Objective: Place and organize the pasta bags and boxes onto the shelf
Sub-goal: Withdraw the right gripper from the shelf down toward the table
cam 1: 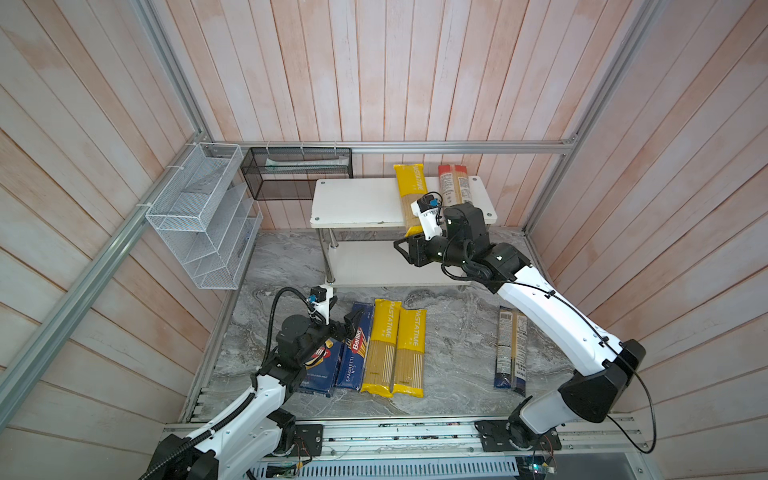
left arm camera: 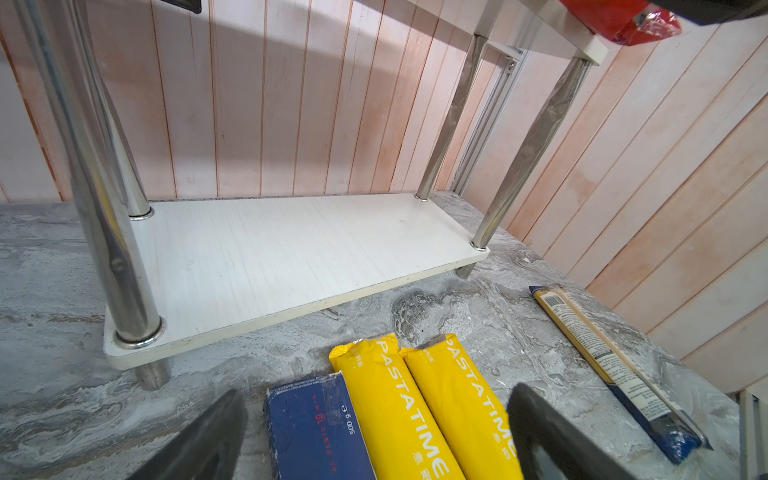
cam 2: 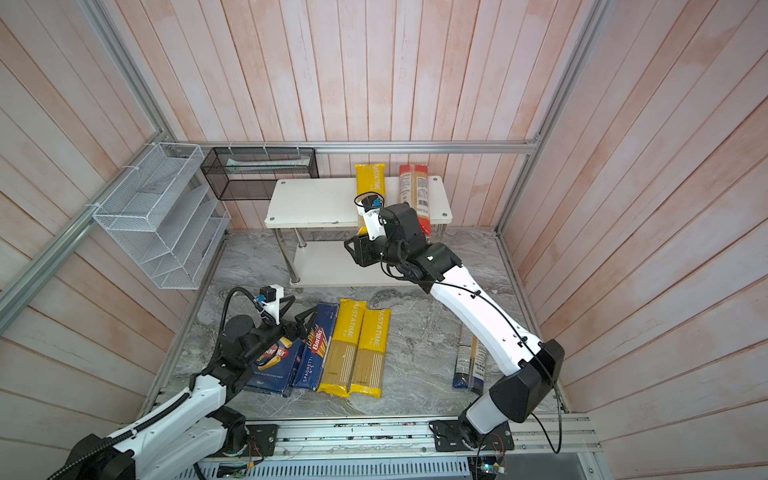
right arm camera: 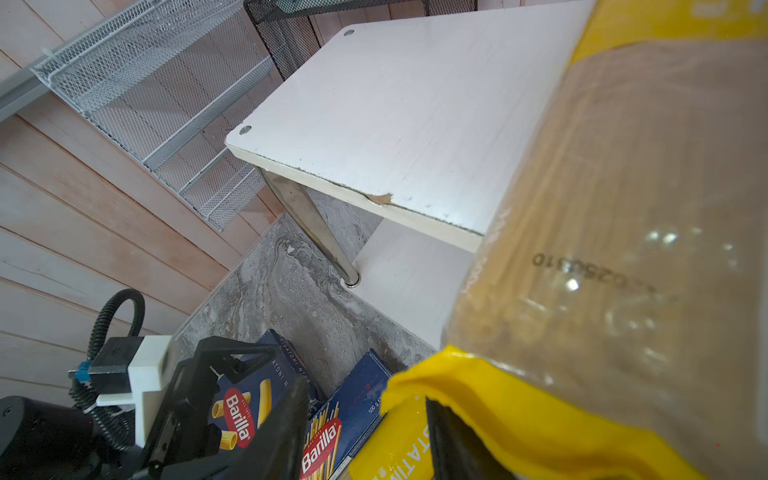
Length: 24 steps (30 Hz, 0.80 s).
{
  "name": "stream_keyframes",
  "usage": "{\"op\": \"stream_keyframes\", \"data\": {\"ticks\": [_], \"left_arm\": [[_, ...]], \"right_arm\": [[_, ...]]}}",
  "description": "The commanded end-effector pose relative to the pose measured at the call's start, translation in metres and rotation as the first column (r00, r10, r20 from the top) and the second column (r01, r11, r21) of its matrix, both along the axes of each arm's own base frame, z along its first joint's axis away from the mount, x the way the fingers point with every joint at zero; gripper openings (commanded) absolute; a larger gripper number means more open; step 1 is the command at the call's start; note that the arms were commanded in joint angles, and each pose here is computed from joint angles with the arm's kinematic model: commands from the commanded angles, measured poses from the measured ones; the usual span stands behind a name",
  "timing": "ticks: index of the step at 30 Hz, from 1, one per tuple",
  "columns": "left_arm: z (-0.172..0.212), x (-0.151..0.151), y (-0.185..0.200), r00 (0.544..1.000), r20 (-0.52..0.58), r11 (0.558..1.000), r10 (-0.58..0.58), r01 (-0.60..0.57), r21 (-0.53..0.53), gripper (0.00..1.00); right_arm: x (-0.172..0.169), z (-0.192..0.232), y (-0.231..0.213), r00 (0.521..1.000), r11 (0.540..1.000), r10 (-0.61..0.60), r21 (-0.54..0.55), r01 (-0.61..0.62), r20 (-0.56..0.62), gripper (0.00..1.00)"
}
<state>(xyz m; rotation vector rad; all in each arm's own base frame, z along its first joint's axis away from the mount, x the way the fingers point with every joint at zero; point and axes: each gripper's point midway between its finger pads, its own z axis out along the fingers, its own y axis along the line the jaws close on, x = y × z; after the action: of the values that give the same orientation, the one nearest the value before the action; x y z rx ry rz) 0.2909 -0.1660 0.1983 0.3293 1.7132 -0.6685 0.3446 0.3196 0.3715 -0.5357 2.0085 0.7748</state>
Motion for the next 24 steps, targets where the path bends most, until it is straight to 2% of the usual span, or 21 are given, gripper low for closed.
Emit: {"op": "stream_keyframes", "data": {"ticks": [1, 12, 19, 21, 24], "left_arm": [[-0.004, -0.001, 0.002, 1.0, 0.001, 1.0, 0.013, -0.013, 0.012, 1.0], [-0.004, -0.001, 0.005, 1.0, 0.005, 1.0, 0.026, -0.026, 0.012, 1.0], [-0.002, -0.001, 0.004, 1.0, 0.01, 1.0, 0.024, -0.024, 0.008, 1.0], [0.0, -0.002, 0.004, 1.0, 0.013, 1.0, 0.021, -0.022, 0.008, 1.0], [-0.001, -0.002, 0.005, 0.999, 0.016, 1.0, 0.027, -0.027, 0.004, 1.0]], "right_arm": [[0.006, 0.011, 0.007, 0.999, 1.0, 0.013, 0.002, -0.013, 0.042, 0.48], [-0.027, 0.007, 0.015, 0.996, 0.995, 0.087, -0.055, -0.085, 0.025, 0.49], [-0.063, -0.005, 0.009, 0.992, 0.988, 0.128, -0.092, -0.128, -0.008, 0.49], [-0.07, -0.013, 0.001, 0.994, 0.989, 0.107, -0.099, -0.108, -0.015, 0.5], [-0.071, -0.024, -0.02, 0.999, 0.996, -0.002, -0.094, -0.002, -0.035, 0.5]]}}
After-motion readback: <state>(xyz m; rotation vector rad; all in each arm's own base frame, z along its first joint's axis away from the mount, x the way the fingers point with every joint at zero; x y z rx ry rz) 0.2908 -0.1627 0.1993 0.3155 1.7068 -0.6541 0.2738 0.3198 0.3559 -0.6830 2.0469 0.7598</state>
